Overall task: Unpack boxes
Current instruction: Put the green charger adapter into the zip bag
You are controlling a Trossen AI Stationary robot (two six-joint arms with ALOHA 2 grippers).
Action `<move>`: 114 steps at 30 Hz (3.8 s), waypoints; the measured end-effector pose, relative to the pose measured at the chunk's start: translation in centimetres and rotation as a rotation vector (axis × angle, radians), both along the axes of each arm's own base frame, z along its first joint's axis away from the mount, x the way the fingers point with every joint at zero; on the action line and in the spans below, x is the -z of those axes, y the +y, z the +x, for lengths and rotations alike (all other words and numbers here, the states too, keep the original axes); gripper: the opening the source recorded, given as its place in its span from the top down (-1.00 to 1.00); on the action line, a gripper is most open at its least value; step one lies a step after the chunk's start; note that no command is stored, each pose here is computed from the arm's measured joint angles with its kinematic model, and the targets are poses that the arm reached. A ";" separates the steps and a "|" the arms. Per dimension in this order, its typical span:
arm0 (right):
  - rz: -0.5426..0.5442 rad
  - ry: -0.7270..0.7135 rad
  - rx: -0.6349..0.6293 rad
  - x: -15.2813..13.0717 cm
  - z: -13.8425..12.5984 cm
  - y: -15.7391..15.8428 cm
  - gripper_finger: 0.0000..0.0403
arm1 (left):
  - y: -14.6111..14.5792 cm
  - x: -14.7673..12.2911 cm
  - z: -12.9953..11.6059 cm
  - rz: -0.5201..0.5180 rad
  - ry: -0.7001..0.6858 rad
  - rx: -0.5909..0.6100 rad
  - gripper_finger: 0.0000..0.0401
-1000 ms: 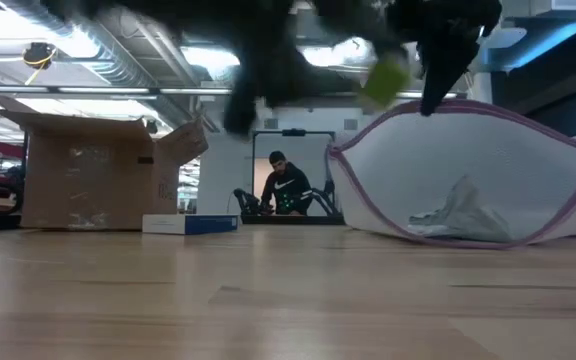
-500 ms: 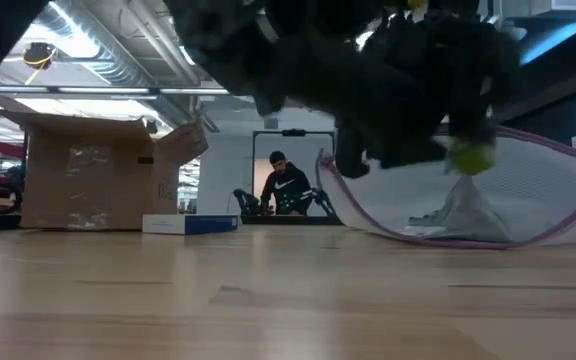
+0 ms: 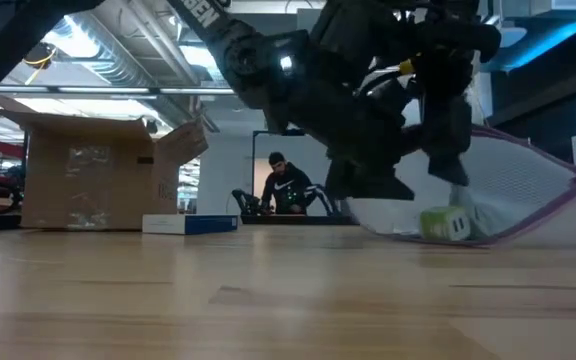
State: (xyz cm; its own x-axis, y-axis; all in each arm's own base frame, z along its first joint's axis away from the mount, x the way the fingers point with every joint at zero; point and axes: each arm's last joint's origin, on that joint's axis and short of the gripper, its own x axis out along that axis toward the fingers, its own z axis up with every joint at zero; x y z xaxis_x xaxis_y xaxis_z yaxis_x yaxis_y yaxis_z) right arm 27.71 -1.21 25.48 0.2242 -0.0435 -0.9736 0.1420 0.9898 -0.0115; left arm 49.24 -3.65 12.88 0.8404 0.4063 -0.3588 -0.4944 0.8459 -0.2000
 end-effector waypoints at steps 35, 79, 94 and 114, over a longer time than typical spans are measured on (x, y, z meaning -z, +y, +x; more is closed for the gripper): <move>-0.001 -0.015 0.002 0.0 0.1 0.0 1.00 | -4.7 -0.9 -1.1 0.045 0.125 0.266 1.00; 0.005 -0.029 0.017 -0.1 0.3 0.0 0.96 | -1.9 2.1 -0.3 0.054 0.144 0.165 1.00; -0.009 -0.043 0.001 -0.1 0.4 0.0 0.95 | -1.6 1.3 0.1 0.033 0.040 0.109 1.00; -0.009 -0.055 0.000 -0.2 0.5 0.0 0.95 | -6.7 -0.1 -1.7 0.236 0.181 0.157 1.00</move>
